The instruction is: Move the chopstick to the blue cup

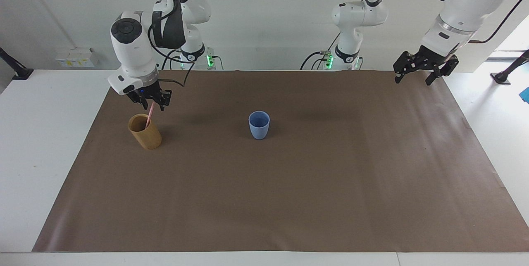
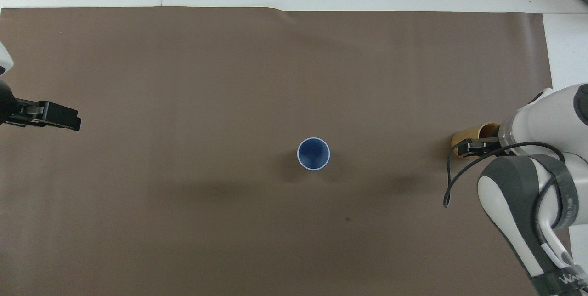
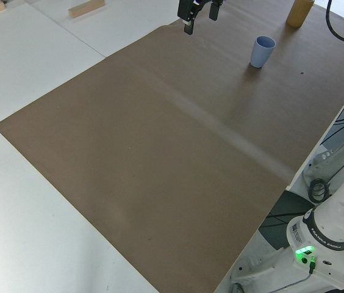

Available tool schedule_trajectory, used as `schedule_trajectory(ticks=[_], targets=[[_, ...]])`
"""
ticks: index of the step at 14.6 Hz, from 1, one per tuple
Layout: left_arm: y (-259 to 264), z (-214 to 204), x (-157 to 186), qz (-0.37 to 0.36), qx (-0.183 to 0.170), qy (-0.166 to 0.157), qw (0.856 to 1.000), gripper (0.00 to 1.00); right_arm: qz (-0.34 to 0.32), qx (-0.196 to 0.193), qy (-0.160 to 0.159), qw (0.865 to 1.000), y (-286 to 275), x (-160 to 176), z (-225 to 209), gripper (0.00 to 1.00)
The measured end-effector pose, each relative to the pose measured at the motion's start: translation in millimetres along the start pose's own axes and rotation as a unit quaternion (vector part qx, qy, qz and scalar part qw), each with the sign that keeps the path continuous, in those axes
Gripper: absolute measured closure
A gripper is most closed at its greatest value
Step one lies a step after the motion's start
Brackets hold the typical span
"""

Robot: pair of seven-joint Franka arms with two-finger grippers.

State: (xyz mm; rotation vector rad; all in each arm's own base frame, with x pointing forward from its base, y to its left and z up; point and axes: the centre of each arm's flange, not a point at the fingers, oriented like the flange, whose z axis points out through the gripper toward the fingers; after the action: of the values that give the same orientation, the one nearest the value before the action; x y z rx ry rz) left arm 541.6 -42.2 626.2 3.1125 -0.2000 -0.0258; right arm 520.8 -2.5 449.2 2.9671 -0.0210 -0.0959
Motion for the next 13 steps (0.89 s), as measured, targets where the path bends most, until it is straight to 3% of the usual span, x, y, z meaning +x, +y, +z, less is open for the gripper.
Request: schedule_trajectory(ticks=[3,4,7,13], targets=[[-4,-13,-1,-0.003,0.001,0.012,1.0,0.0,-0.004,-0.011,0.008,1.0,2,0,-6,0.86],[-4,-17,-3,-0.004,0.001,0.012,1.0,0.0,-0.005,-0.013,0.011,1.0,3,0,-9,0.89],[-5,-24,-10,-0.005,0.001,0.006,1.0,0.0,-0.014,-0.014,0.016,1.0,5,0,-18,0.91],[-2,-28,-14,-0.003,0.001,0.004,1.0,0.0,-0.03,0.006,-0.014,0.999,31,-5,-73,0.91]])
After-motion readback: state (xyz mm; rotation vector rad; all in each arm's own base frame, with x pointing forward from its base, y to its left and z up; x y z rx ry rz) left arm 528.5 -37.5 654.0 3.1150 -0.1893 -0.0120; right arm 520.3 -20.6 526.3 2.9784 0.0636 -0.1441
